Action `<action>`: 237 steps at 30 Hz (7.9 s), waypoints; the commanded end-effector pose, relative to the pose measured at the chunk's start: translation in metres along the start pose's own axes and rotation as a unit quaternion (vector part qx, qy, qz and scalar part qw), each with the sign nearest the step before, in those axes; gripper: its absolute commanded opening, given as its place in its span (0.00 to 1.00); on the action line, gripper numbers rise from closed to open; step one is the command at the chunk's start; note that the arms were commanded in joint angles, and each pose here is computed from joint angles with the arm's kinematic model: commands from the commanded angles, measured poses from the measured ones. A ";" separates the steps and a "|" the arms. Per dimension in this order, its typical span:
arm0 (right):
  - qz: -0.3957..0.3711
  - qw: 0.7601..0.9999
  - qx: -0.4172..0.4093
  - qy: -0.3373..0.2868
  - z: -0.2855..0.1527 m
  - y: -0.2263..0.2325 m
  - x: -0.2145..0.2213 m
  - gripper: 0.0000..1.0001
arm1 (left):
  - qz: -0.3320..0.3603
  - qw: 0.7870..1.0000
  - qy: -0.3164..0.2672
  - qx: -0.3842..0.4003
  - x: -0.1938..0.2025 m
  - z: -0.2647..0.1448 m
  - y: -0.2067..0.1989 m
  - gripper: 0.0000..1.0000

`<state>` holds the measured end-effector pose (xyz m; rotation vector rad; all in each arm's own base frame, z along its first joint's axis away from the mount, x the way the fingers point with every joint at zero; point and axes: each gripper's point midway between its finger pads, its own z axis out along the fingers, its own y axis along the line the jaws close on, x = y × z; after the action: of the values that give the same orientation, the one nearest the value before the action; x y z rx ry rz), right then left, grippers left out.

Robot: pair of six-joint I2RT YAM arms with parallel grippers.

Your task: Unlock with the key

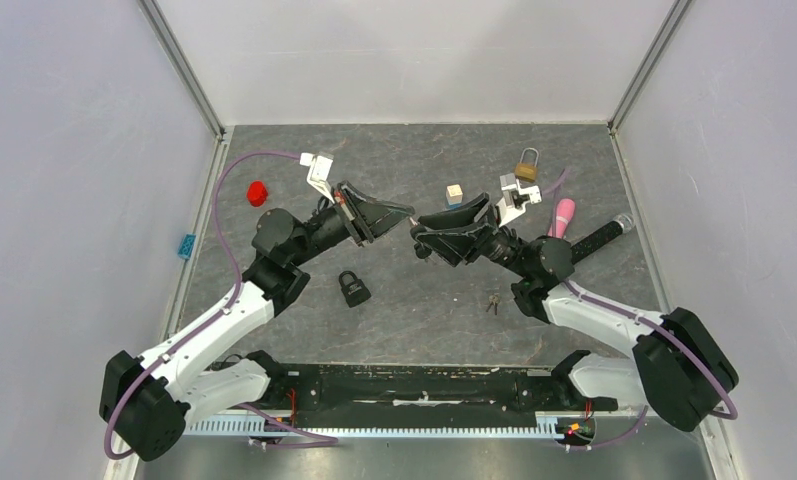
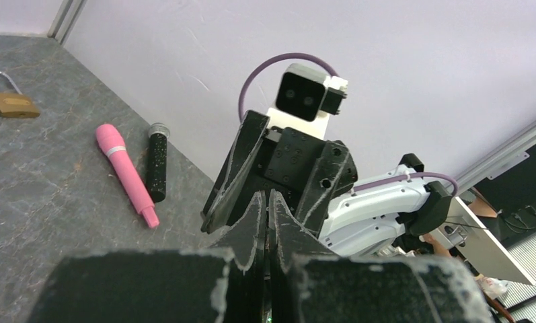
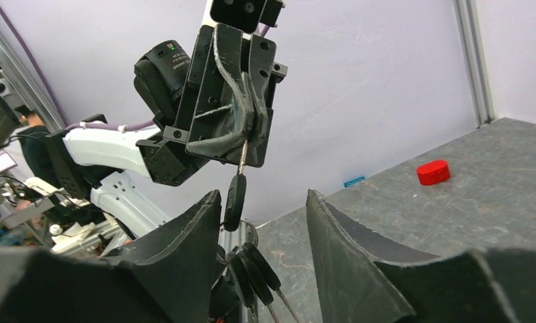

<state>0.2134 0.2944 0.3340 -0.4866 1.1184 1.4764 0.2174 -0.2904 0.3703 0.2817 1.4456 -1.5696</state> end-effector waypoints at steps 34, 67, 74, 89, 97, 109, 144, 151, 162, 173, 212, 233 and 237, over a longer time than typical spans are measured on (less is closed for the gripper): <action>-0.003 0.999 0.035 0.008 -0.023 -0.011 0.013 0.00 | 0.030 0.920 0.100 -0.378 0.016 -0.079 0.091 1.00; -0.033 0.983 0.143 0.110 -0.078 -0.047 0.076 0.00 | -0.126 0.615 0.263 -0.733 0.162 -0.186 0.262 1.00; -0.039 0.982 0.144 0.117 -0.083 -0.046 0.079 0.00 | -0.145 0.591 0.245 -0.755 0.166 -0.197 0.275 0.94; -0.037 0.982 0.144 0.117 -0.085 -0.046 0.081 0.00 | -0.186 0.585 0.232 -0.755 0.176 -0.198 0.279 0.82; -0.032 0.982 0.142 0.116 -0.084 -0.046 0.081 0.00 | -0.188 0.577 0.233 -0.760 0.179 -0.202 0.278 0.74; -0.031 0.981 0.148 0.120 -0.084 -0.047 0.082 0.00 | -0.226 0.664 0.171 -0.692 0.145 -0.153 0.251 0.26; 0.021 0.958 0.208 0.198 -0.056 -0.059 0.133 0.00 | -0.391 0.839 0.001 -0.379 0.069 -0.051 0.163 0.02; 0.017 0.964 0.196 0.178 -0.052 -0.052 0.123 0.00 | -0.392 0.836 0.000 -0.384 0.073 -0.054 0.165 0.02; 0.019 0.960 0.216 0.179 -0.058 -0.059 0.125 0.00 | -0.390 0.840 0.000 -0.377 0.071 -0.051 0.163 0.02; 0.027 0.957 0.221 0.187 -0.059 -0.062 0.132 0.00 | -0.391 0.844 -0.002 -0.368 0.069 -0.050 0.158 0.02; 0.031 0.956 0.251 0.149 -0.064 -0.069 0.124 0.00 | -0.355 0.817 -0.031 -0.454 0.090 -0.068 0.164 0.02; 0.001 0.969 0.235 0.078 -0.060 -0.065 0.124 0.00 | -0.398 0.798 -0.063 -0.449 0.099 -0.050 0.144 0.02; -0.001 0.972 0.225 0.065 -0.053 -0.065 0.122 0.00 | -0.407 0.802 -0.055 -0.435 0.105 -0.040 0.138 0.02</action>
<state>0.2126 0.3037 0.1447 -0.3230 1.6917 1.1406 0.2511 -0.2476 0.1447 -1.1059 2.2298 -0.9974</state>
